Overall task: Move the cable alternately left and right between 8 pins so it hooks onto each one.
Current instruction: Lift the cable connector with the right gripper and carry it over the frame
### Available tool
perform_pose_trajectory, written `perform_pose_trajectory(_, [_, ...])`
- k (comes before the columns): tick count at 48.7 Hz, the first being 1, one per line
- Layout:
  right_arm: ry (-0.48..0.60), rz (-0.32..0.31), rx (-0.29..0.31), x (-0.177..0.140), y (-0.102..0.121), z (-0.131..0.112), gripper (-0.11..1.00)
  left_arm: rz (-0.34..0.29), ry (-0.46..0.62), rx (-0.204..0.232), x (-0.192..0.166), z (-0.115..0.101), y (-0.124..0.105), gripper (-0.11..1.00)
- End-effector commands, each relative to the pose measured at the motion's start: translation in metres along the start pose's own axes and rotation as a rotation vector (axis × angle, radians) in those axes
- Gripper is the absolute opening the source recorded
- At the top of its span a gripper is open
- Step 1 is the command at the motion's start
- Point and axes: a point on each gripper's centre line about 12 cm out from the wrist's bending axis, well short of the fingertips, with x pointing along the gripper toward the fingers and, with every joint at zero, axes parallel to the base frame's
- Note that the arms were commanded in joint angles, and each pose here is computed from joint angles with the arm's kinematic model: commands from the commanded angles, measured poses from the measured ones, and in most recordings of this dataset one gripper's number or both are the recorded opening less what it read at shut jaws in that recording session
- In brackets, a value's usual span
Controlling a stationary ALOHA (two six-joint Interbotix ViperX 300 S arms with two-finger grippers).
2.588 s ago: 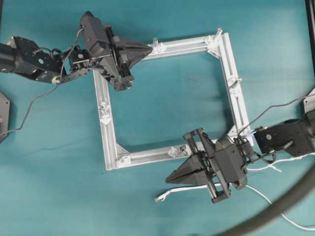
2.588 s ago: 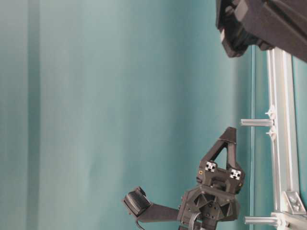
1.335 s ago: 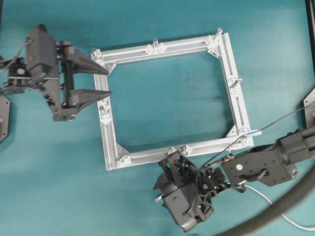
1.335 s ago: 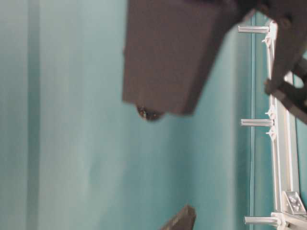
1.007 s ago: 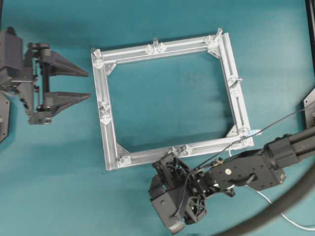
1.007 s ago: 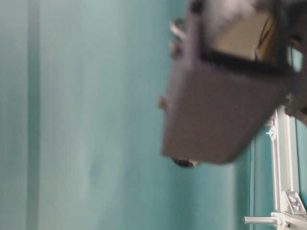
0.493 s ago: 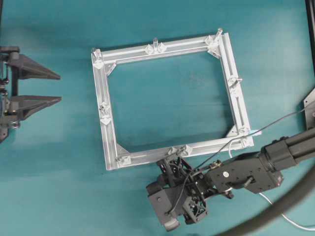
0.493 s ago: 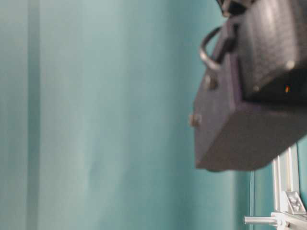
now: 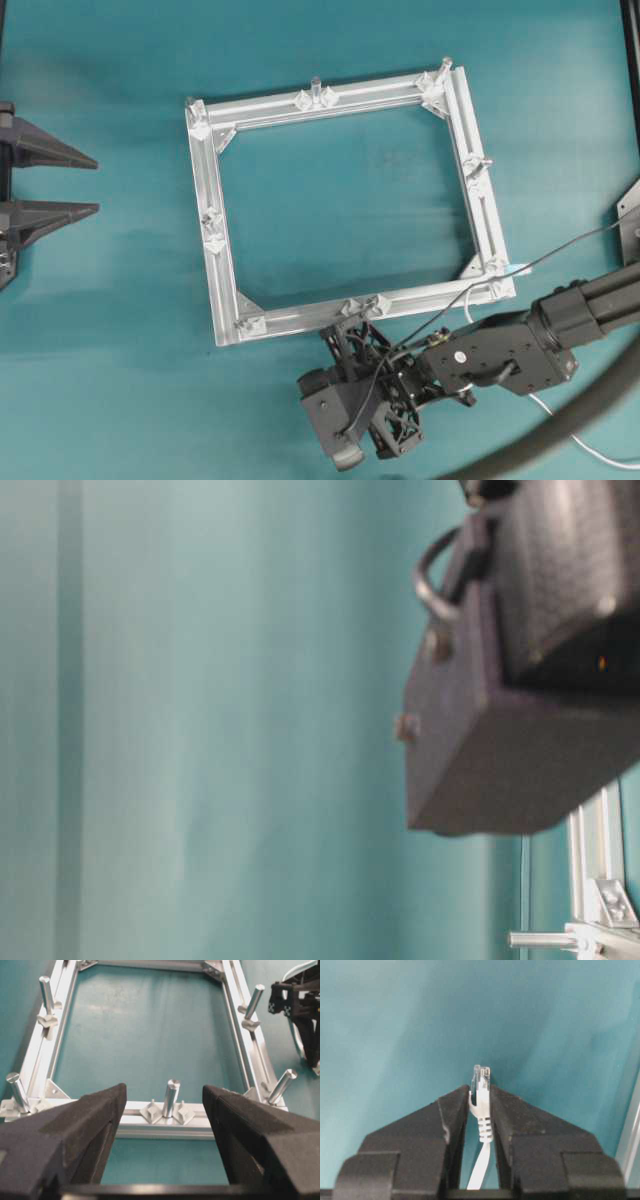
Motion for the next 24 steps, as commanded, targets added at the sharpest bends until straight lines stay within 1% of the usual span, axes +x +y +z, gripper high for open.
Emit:
perform_pose_trajectory(1, [-0.043, -0.007, 0.015, -0.022, -0.004, 0.013, 0.16, -0.001, -0.011, 0.006, 0.000, 0.004, 0.000, 0.74])
perform_pose_trajectory(3, [-0.055, -0.009, 0.034, -0.031, -0.005, 0.016, 0.16, 0.001, -0.012, 0.006, -0.001, 0.004, 0.000, 0.74])
perform_pose_trajectory(8, [-0.095, -0.006, 0.121, -0.058, -0.006, 0.019, 0.16, -0.001, -0.008, 0.005, -0.001, 0.003, 0.000, 0.74])
perform_pose_trajectory(14, [-0.108, -0.001, 0.244, -0.085, -0.006, 0.011, 0.16, 0.001, -0.002, 0.004, -0.001, 0.003, 0.000, 0.74])
perform_pose_trajectory(18, [-0.096, -0.004, 0.313, -0.101, -0.006, 0.004, 0.16, -0.001, -0.005, 0.005, -0.002, 0.003, 0.000, 0.74])
perform_pose_trajectory(21, [-0.066, -0.017, 0.340, -0.110, -0.005, -0.005, 0.16, 0.001, -0.005, 0.004, -0.002, 0.003, 0.000, 0.74])
perform_pose_trajectory(24, [-0.038, -0.039, 0.354, -0.118, -0.005, -0.012, 0.16, -0.001, -0.005, 0.006, -0.002, 0.003, 0.000, 0.74])
